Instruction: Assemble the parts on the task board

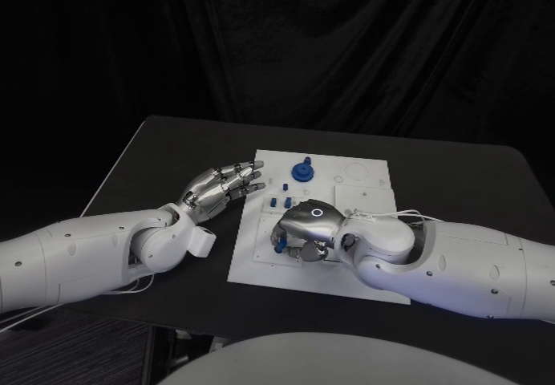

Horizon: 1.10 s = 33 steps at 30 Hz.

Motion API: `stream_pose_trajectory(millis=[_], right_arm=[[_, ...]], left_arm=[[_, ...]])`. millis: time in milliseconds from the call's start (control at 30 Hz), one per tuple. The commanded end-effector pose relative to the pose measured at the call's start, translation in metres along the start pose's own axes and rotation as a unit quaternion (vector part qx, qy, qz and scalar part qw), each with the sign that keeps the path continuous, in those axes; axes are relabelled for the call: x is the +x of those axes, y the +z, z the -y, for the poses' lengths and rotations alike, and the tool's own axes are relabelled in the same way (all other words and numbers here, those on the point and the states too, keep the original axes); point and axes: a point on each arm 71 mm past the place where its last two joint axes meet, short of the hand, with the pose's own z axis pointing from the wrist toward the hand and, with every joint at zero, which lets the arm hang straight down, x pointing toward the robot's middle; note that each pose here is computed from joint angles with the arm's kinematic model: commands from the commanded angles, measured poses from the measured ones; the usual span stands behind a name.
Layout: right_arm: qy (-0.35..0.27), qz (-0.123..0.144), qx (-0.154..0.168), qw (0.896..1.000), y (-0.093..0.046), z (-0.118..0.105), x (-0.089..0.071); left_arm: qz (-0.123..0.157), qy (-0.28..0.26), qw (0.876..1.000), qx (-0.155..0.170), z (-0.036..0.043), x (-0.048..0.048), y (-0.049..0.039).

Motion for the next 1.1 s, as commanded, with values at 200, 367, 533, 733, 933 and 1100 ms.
stream_pose_trajectory(millis=[200, 367, 533, 733, 933, 1100], right_arm=[[-0.002, -0.013, 0.002, 1.000, 0.002, -0.002, 0.005], [0.006, -0.007, -0.002, 1.000, 0.003, -0.002, 0.005], [0.016, 0.007, -0.004, 1.000, 0.000, -0.002, 0.003], [0.034, 0.049, -0.004, 0.998, -0.016, 0.001, -0.008], [0.066, 0.096, 0.000, 0.993, -0.043, 0.012, -0.041], [0.115, 0.139, -0.003, 0.984, -0.075, 0.024, -0.063]], left_arm=[[-0.008, -0.007, 1.000, 0.002, -0.0008, 0.0024, 0.0009], [-0.008, -0.007, 1.000, 0.002, -0.0011, 0.0025, 0.0010], [-0.006, -0.007, 1.000, 0.001, -0.0009, 0.0017, 0.0001], [-0.002, -0.004, 1.000, 0.002, -0.0002, 0.0000, -0.0017], [0.003, -0.001, 1.000, 0.002, 0.0011, -0.0024, -0.0047], [0.007, 0.001, 1.000, 0.006, 0.0024, -0.0035, -0.0064]])
